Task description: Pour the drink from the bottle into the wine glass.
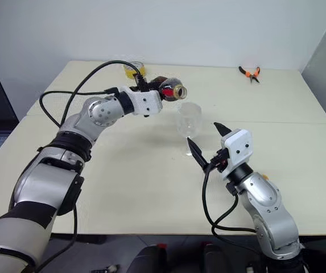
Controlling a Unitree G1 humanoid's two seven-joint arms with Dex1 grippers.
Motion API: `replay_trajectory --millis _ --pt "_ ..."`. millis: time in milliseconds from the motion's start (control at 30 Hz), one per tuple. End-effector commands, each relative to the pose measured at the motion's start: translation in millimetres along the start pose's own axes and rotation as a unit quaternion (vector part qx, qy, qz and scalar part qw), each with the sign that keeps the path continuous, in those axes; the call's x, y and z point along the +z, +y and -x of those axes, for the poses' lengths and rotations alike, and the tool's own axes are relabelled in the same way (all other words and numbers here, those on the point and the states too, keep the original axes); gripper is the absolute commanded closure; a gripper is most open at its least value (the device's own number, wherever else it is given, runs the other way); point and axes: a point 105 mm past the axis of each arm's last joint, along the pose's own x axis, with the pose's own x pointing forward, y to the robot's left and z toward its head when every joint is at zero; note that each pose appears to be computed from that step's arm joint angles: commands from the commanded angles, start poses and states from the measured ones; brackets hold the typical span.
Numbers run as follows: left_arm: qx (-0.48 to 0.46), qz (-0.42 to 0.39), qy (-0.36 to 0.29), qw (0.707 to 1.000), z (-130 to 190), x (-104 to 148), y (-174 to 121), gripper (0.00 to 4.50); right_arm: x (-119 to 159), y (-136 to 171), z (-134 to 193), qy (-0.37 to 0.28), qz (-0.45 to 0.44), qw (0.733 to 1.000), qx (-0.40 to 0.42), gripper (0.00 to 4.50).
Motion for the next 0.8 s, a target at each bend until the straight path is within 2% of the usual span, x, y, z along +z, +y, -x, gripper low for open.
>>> replay_trajectory --millis 33,367,800 --pt "0.039 -0.033 -0.022 0.998 -2.1 11.8 26.2 3.83 12.4 2.5 -2.6 -0.029 0.01 1.0 0.002 0.0" --pt "0.044 -0.091 -0.022 0.995 -0.2 12.6 32.6 3.83 10.4 3.0 -8.0 -0.031 0.01 0.999 -0.002 0.0" --pt "0.049 -0.123 -0.021 0.991 0.3 11.3 32.7 3.84 9.2 6.5 -9.8 -0.032 0.006 0.999 0.004 0.0"
